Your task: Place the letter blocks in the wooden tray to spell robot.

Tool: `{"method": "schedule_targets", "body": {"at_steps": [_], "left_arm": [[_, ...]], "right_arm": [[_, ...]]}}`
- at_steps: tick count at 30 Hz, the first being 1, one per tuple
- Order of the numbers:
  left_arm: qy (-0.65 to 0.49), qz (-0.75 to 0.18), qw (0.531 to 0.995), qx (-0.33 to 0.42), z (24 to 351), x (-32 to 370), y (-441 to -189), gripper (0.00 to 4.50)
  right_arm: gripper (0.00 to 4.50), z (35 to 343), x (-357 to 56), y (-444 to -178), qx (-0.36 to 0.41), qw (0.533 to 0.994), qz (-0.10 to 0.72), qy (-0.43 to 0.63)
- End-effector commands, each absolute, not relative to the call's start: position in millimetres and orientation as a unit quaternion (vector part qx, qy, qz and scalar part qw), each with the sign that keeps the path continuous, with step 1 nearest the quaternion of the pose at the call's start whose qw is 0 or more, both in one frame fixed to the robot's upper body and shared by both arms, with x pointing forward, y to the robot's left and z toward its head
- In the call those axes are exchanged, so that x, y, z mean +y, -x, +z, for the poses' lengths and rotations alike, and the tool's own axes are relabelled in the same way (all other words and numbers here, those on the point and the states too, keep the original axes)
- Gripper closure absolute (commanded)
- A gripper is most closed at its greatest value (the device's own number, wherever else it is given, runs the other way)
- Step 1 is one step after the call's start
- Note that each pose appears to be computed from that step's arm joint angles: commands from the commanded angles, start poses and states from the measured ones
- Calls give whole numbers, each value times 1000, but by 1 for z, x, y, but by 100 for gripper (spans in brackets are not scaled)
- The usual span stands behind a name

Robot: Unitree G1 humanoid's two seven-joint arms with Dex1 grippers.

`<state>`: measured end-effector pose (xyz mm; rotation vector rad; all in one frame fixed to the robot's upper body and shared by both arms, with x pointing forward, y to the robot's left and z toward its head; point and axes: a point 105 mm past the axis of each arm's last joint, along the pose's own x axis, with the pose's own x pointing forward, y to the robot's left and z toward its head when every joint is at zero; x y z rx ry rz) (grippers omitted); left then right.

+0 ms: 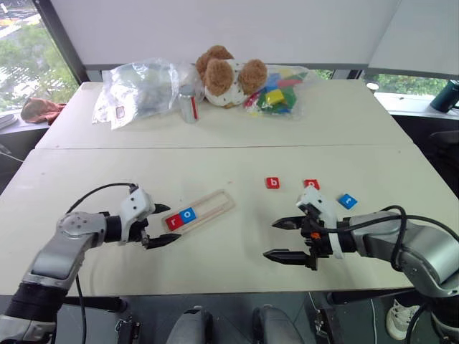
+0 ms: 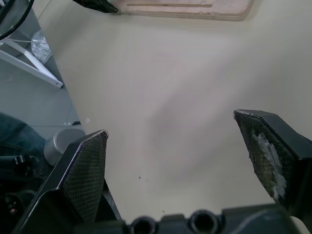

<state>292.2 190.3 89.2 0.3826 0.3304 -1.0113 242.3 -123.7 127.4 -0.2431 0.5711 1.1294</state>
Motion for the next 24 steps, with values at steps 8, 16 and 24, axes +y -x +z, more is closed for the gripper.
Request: {"method": "schedule_targets", "body": {"at_steps": [8, 16, 24], "left_arm": [[-201, -476, 841, 158, 77, 185, -290, 0], [-196, -490, 833, 166, 72, 179, -287, 86], [-200, -514, 821, 148, 80, 170, -294, 140]], "right_arm": [[2, 139, -118, -240, 240, 799, 538, 122], [0, 140, -118, -243, 234, 805, 531, 121], [0, 140, -128, -249, 231, 826, 500, 121]]}}
